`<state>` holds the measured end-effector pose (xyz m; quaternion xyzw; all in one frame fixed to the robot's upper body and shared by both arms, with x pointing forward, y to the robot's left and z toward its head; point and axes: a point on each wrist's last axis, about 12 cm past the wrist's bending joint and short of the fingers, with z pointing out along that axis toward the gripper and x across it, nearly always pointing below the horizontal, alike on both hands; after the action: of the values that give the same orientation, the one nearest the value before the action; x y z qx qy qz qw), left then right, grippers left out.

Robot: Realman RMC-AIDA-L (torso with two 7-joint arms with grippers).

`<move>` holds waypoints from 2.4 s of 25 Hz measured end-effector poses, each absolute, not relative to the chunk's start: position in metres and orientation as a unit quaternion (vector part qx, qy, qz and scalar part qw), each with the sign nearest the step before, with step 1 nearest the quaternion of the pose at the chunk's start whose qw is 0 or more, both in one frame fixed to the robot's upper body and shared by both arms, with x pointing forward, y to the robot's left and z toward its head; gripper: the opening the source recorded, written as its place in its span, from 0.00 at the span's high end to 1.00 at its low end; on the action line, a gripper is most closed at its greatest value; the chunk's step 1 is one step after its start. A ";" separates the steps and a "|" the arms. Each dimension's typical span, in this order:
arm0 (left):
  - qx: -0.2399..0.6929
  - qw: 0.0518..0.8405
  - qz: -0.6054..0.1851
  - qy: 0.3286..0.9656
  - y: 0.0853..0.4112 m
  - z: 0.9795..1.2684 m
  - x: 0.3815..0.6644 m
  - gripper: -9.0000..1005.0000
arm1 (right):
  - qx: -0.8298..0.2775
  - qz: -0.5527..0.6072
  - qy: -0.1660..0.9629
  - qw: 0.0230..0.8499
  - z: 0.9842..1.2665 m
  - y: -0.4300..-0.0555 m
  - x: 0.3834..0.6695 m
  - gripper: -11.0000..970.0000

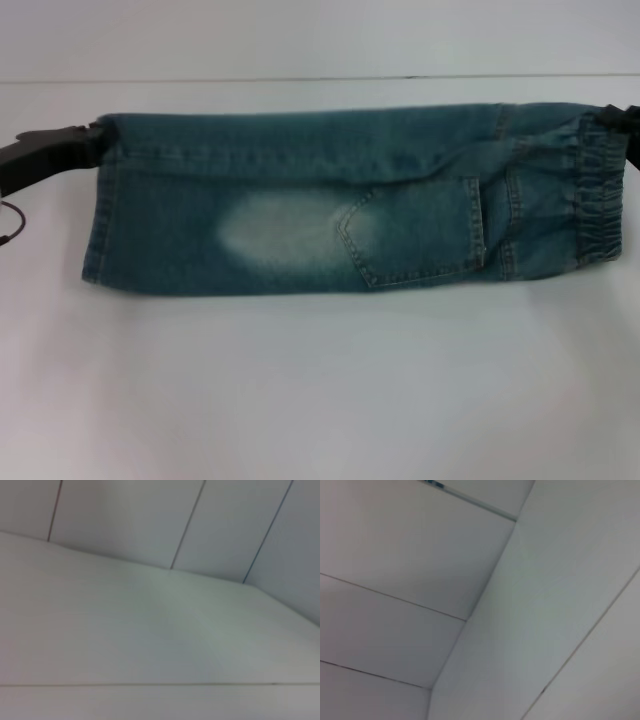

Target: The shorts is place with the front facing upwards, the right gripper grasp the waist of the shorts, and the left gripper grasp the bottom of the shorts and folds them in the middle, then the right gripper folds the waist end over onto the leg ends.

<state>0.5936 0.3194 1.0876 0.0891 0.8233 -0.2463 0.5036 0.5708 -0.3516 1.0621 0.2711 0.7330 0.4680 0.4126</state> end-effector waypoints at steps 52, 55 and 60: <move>0.177 0.491 -0.339 0.783 0.288 1.083 0.558 0.37 | 0.103 0.332 0.842 0.412 1.048 -0.352 0.559 0.07; 0.179 0.490 -0.340 0.782 0.287 1.083 0.558 0.37 | 0.096 0.328 0.849 0.403 1.045 -0.343 0.564 0.08; 0.182 0.491 -0.343 0.780 0.285 1.085 0.559 0.37 | 0.099 0.334 0.853 0.389 1.044 -0.340 0.564 0.09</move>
<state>0.5591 0.2854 1.0845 0.1815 0.7798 -0.3429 0.4913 0.5637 -0.3400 1.0442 0.0986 0.8529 0.3341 0.3888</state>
